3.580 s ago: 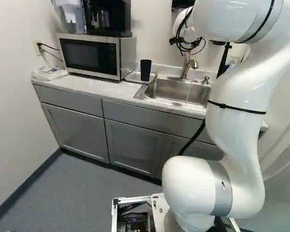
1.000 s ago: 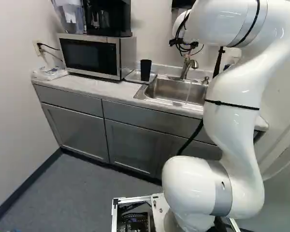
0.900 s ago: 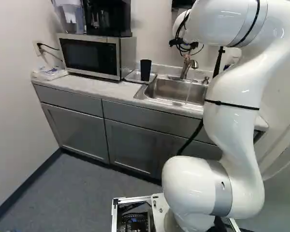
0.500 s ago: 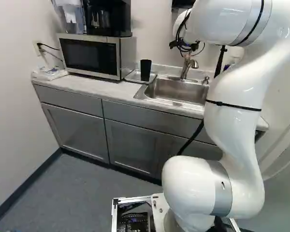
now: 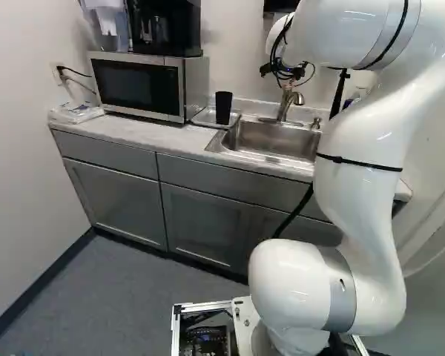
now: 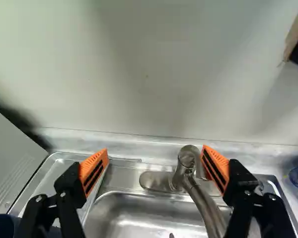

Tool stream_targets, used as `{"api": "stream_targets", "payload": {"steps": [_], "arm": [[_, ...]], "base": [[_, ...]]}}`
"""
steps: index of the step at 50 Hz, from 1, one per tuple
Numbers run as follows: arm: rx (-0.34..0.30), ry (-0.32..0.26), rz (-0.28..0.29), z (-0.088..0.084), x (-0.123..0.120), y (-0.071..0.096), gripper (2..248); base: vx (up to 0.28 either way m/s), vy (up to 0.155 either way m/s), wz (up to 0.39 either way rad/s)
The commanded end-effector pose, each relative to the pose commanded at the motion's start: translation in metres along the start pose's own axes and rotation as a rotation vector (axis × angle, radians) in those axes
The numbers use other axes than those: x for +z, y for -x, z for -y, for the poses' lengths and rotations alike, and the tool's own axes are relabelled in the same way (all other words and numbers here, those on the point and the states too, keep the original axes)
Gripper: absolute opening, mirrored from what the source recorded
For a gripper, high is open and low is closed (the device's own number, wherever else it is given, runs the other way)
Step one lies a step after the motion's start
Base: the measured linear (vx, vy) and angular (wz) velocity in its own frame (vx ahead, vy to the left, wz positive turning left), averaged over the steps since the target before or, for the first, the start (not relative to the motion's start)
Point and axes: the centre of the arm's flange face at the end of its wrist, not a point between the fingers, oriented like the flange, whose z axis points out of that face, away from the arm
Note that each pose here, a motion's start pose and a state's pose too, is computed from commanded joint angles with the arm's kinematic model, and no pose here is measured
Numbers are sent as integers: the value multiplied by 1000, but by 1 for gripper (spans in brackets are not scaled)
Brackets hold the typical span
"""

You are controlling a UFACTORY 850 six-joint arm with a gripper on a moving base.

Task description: Rinse the cup and place it in the tray

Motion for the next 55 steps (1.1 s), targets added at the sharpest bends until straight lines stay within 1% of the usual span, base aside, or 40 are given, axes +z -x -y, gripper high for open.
{"api": "stream_targets", "payload": {"steps": [5, 10, 30, 34, 37, 55], "arm": [[0, -1, -13, 0, 0, -1, 247], [-1, -4, -43, 2, -4, -3, 247], [-9, -33, -216, 18, -39, -7, 247], [-9, -36, -243, 19, -47, -7, 247], [-9, -36, -249, 19, -53, -5, 247], [-7, -28, -241, 13, -86, 8, 247]], "base": [[0, 0, 0], [0, 0, 0], [0, 0, 0], [0, 0, 0], [0, 0, 0], [0, 0, 0]]}}
